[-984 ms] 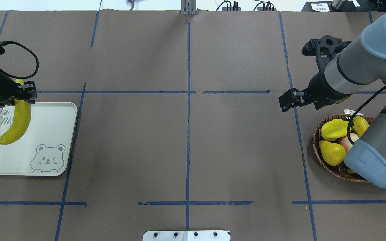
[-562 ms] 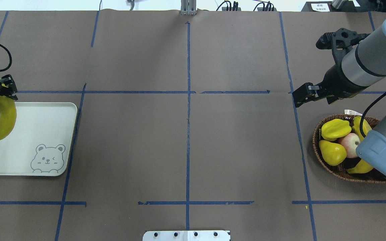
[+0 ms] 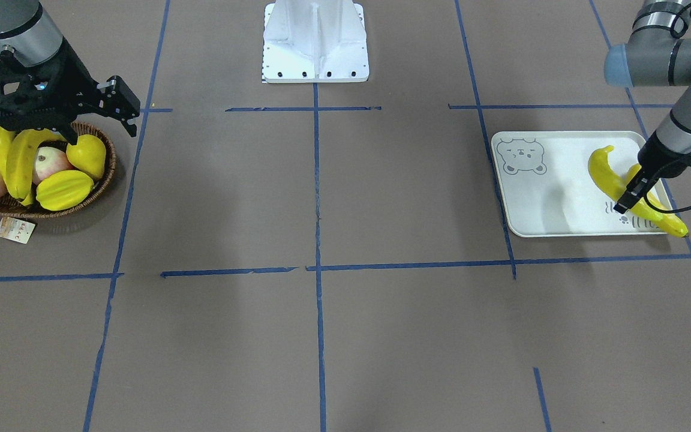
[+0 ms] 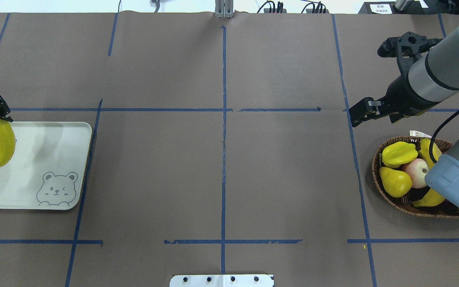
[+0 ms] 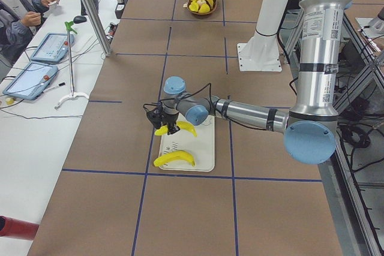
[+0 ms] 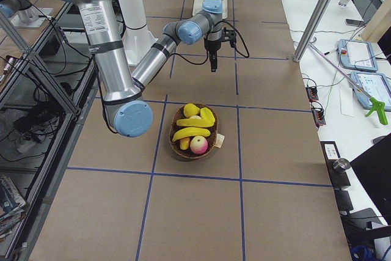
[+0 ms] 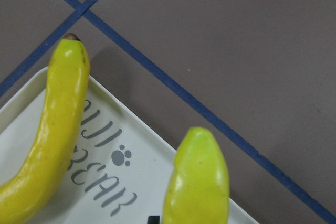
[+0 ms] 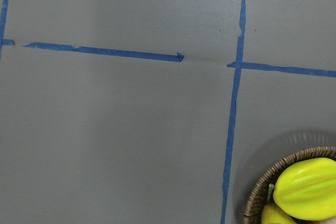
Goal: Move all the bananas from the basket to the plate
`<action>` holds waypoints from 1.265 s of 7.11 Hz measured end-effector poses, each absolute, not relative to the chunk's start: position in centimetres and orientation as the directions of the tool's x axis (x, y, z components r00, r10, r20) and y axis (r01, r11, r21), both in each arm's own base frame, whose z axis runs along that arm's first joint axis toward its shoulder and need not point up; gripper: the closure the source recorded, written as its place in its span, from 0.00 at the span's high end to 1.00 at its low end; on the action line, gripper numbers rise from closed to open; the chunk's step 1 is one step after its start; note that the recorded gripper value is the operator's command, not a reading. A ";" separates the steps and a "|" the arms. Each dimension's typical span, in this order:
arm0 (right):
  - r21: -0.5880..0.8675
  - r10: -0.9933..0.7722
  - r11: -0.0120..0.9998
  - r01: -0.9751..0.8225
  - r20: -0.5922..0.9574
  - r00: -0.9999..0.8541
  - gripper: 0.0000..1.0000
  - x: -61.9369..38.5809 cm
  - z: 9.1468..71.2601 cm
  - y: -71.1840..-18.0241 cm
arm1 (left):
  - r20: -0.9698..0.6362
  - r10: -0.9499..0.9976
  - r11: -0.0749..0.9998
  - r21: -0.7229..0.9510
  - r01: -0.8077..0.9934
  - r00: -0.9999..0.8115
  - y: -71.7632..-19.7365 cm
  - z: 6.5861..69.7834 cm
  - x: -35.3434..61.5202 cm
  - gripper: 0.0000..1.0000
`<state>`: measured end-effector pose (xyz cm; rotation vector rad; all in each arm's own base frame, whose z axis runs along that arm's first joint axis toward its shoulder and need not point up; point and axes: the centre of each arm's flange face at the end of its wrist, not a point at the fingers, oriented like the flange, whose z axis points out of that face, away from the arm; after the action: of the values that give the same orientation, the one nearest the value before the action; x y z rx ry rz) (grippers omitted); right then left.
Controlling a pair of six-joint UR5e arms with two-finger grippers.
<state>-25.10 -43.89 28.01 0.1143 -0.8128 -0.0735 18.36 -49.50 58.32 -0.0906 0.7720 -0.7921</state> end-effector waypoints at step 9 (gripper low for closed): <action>0.119 -0.103 0.993 0.023 0.722 0.684 0.99 -24.7 28.1 -43.5 | -0.627 -0.701 0.677 -0.434 0.595 0.339 -50.6 61.6 14.0 1.00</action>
<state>-24.71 -43.49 28.15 0.1033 -0.8146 -0.0707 14.00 -50.59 61.55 -0.1361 0.8863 -0.8466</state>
